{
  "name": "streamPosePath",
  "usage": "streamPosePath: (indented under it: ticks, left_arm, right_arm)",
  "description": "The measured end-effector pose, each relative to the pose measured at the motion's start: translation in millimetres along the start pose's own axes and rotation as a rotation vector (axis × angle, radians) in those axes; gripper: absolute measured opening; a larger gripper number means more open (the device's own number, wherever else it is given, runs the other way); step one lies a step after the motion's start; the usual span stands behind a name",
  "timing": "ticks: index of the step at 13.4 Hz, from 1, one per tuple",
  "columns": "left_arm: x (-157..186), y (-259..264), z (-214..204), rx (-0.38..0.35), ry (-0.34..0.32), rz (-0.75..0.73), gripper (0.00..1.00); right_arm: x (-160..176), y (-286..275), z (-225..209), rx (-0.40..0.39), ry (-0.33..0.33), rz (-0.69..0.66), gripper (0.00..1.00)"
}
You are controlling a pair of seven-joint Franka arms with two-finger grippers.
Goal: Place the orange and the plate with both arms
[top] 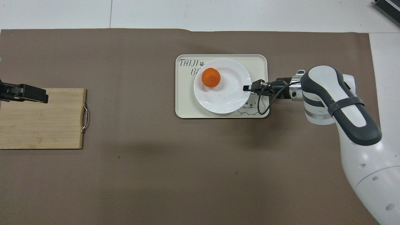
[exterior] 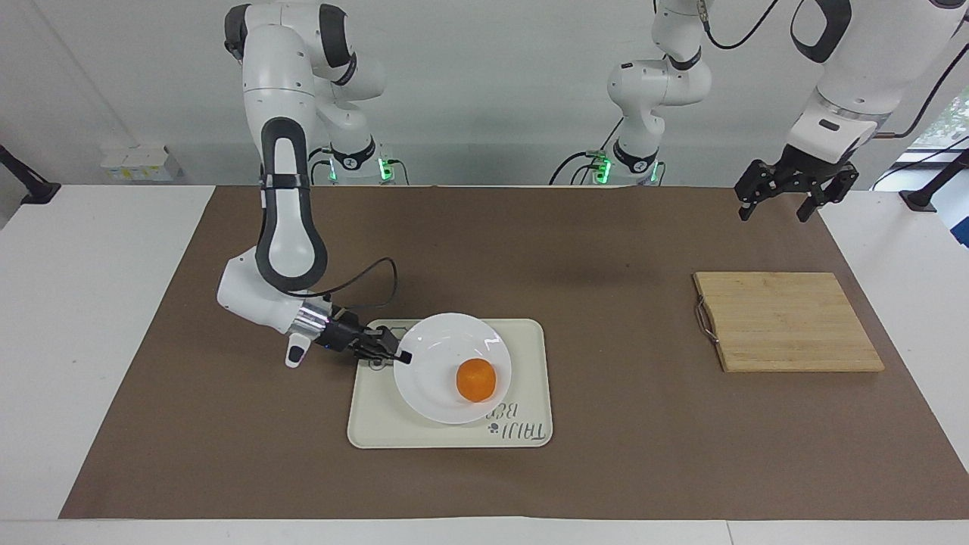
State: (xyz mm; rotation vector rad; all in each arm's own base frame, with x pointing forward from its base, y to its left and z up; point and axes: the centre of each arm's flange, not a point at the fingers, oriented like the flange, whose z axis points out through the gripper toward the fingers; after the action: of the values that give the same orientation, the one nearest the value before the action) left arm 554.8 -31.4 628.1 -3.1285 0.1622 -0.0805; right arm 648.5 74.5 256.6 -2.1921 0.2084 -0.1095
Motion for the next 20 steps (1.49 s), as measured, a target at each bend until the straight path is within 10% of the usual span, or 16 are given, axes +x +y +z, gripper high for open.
streamPosePath:
  ticks: [3,12,20]
  left_arm:
    - [0,0,0,0.000,0.000,0.000,1.00]
    - [0,0,0,0.000,0.000,0.000,1.00]
    - [0,0,0,0.000,0.000,0.000,1.00]
  right_arm:
    - [-2,3,2,-0.003,-0.004,-0.001,0.06]
    - [4,-29,-27,-0.086,-0.015,-0.094,0.99]
    - [-11,-94,-117,-0.564,-0.134,-0.226,1.00]
